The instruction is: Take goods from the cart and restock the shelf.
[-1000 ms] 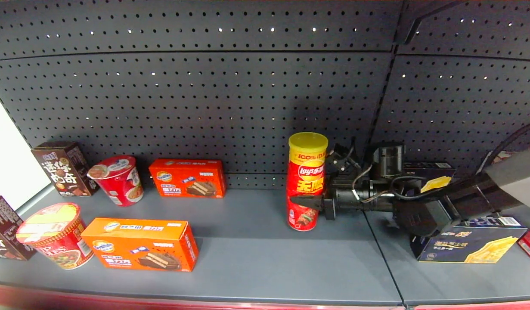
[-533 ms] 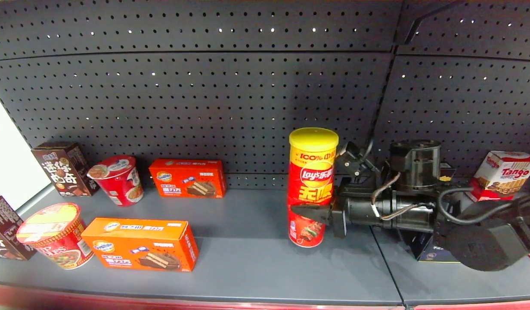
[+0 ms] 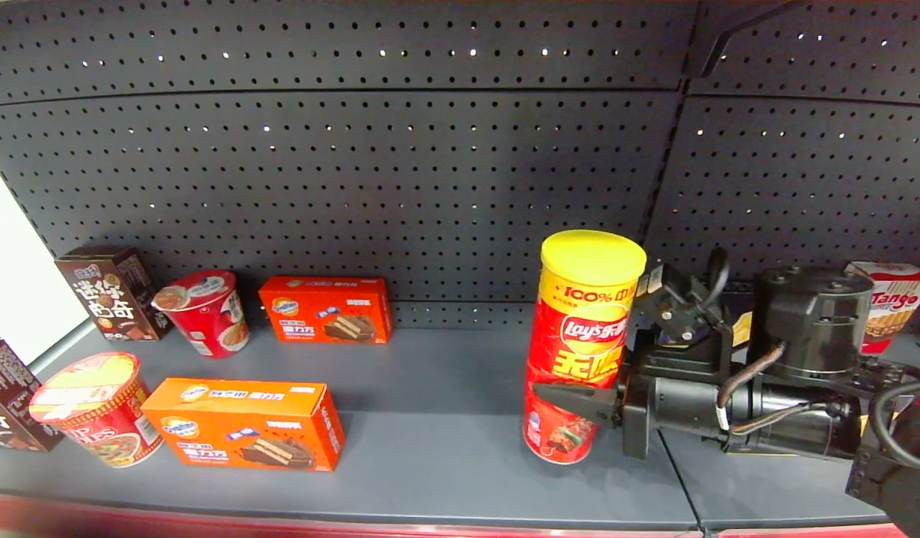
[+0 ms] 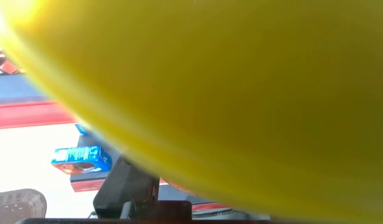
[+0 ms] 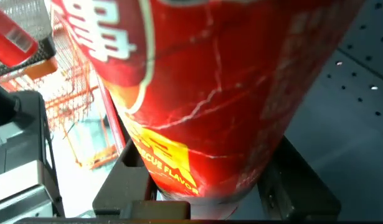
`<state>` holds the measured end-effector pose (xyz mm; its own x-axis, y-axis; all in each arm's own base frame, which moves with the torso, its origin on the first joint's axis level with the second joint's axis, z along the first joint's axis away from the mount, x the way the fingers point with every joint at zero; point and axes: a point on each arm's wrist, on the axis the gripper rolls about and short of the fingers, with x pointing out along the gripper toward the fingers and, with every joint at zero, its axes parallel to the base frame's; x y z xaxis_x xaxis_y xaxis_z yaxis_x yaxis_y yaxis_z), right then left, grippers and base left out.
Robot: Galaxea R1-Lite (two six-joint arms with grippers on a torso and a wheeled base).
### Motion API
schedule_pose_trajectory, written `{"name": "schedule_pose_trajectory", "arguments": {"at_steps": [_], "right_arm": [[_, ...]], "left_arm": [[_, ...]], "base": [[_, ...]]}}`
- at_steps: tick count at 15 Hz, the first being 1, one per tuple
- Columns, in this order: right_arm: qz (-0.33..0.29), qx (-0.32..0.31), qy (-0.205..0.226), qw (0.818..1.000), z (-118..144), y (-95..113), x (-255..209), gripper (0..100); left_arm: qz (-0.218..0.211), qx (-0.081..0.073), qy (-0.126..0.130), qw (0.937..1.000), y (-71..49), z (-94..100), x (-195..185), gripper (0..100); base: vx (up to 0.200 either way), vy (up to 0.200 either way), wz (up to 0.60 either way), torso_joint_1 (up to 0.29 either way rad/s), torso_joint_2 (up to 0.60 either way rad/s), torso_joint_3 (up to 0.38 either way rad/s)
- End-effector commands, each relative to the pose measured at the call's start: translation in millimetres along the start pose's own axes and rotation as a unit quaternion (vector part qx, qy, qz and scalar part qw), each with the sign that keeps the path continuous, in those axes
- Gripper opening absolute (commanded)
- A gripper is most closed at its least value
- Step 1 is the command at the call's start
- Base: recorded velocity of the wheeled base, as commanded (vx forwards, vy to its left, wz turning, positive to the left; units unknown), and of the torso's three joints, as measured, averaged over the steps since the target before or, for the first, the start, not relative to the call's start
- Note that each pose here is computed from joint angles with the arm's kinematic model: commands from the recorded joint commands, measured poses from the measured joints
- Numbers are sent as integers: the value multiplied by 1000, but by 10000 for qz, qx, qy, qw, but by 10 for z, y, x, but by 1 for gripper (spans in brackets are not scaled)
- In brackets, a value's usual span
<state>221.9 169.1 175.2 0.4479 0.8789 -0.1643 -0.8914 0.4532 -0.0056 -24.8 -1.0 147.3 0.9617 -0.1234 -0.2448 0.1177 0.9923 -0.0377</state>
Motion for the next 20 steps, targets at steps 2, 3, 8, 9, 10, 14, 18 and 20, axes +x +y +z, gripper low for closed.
{"name": "schedule_pose_trajectory", "arguments": {"at_steps": [2, 3, 8, 9, 10, 14, 18, 20], "right_arm": [[-157, 217, 78, 9996, -171, 52, -80, 0], [-172, 317, 91, 9993, -239, 62, -95, 0], [-155, 332, 120, 9993, -502, 92, -73, 0], [-149, 320, 100, 9993, -529, 100, -66, 0], [-141, 317, 101, 9993, -589, 105, -49, 0], [-110, 284, 109, 9995, -633, 107, -10, 0], [-109, 268, 123, 9995, -694, 45, 126, 0], [-111, 258, 102, 9996, -717, 23, 174, 0]], "left_arm": [[79, 3, -39, 10000, 3, -3, -12, 0], [148, 4, -70, 9999, 4, 7, -20, 0], [269, 8, -134, 9995, 9, 27, -37, 0], [277, 6, -126, 9995, 8, 24, -35, 0], [277, 6, -119, 9995, 9, 20, -33, 0], [270, 7, -111, 9996, 9, 16, -31, 0], [269, 10, -157, 9995, 9, -8, -43, 0], [269, 10, -164, 9995, 8, -23, -49, 0]], "base": [[0, 0, 0, 0, 0, 0], [0, 0, 0, 0, 0, 0], [0, 0, 0, 0, 0, 0], [0, 0, 0, 0, 0, 0], [0, 0, 0, 0, 0, 0], [0, 0, 0, 0, 0, 0], [0, 0, 0, 0, 0, 0], [0, 0, 0, 0, 0, 0]]}}
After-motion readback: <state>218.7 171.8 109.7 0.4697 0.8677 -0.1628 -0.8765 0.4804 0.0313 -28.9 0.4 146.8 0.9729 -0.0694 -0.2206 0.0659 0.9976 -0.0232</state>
